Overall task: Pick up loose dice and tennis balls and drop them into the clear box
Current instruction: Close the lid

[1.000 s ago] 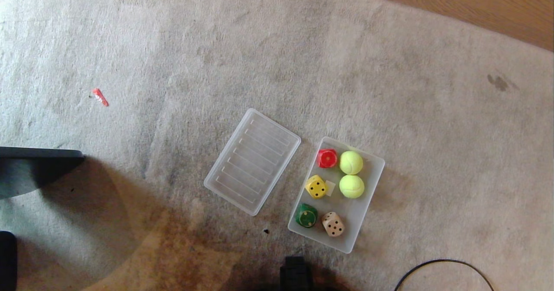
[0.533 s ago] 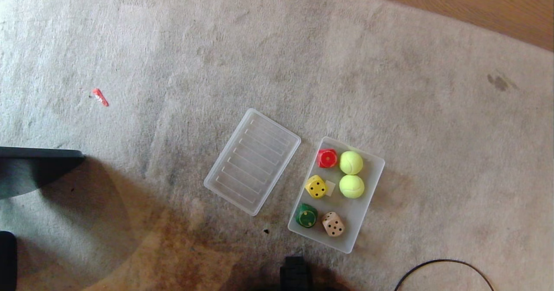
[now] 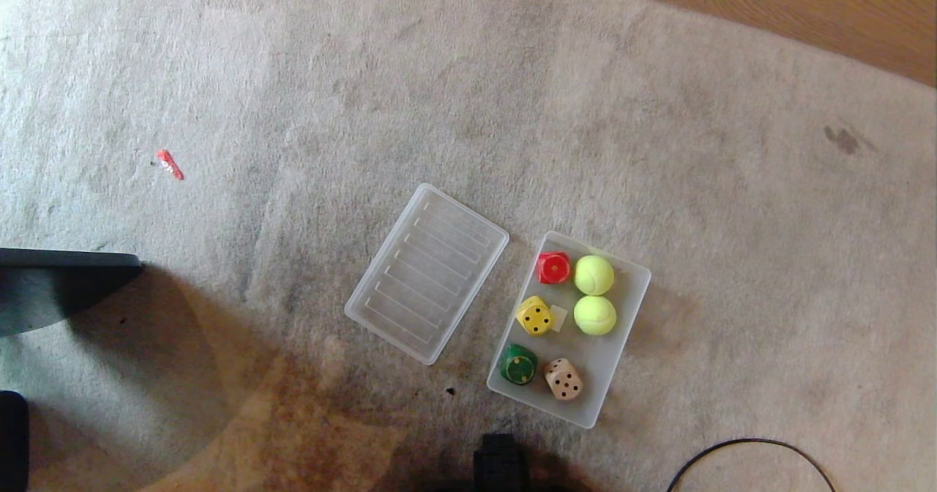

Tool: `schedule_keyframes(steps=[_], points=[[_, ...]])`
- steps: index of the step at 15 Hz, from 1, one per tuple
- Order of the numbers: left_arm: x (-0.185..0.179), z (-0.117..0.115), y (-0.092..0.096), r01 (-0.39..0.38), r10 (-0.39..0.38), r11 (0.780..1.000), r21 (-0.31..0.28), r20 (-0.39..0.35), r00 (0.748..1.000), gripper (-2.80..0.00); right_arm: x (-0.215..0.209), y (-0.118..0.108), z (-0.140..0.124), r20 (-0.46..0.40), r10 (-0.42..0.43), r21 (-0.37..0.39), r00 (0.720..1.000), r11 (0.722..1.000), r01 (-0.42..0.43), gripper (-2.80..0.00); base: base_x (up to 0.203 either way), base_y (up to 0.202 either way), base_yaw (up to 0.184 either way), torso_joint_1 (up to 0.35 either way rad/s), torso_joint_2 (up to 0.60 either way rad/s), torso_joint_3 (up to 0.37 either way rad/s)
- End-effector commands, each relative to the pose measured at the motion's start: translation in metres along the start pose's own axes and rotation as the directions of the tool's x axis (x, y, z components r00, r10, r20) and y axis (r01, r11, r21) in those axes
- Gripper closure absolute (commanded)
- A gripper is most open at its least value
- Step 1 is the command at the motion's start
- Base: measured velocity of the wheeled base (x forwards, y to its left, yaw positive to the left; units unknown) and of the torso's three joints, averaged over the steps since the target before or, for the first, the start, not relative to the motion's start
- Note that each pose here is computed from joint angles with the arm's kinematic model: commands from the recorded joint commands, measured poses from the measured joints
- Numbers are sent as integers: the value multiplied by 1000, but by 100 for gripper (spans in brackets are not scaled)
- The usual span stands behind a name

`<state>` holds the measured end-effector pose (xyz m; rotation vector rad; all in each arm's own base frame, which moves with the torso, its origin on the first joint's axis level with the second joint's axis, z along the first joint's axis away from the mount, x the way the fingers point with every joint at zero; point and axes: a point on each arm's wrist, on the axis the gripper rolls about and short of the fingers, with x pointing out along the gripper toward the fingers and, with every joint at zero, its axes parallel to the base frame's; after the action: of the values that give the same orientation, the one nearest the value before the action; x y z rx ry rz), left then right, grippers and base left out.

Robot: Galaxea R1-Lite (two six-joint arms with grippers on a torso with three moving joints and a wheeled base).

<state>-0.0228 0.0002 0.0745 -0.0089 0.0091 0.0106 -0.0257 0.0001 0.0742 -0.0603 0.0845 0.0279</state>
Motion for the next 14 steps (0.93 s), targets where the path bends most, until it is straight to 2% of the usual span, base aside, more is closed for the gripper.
schedule_keyframes(steps=[1, 14], points=[[0, 0, 0, 0, 0, 1000, 0, 0, 1000, 0, 0, 0, 0, -2, 1, -1, 1000, 1000, -1, 0, 0, 0, 0, 0, 0, 0], [0, 0, 0, 0, 0, 1000, 0, 0, 1000, 0, 0, 0, 0, -2, 1, -1, 1000, 1000, -1, 0, 0, 0, 0, 0, 0, 0]])
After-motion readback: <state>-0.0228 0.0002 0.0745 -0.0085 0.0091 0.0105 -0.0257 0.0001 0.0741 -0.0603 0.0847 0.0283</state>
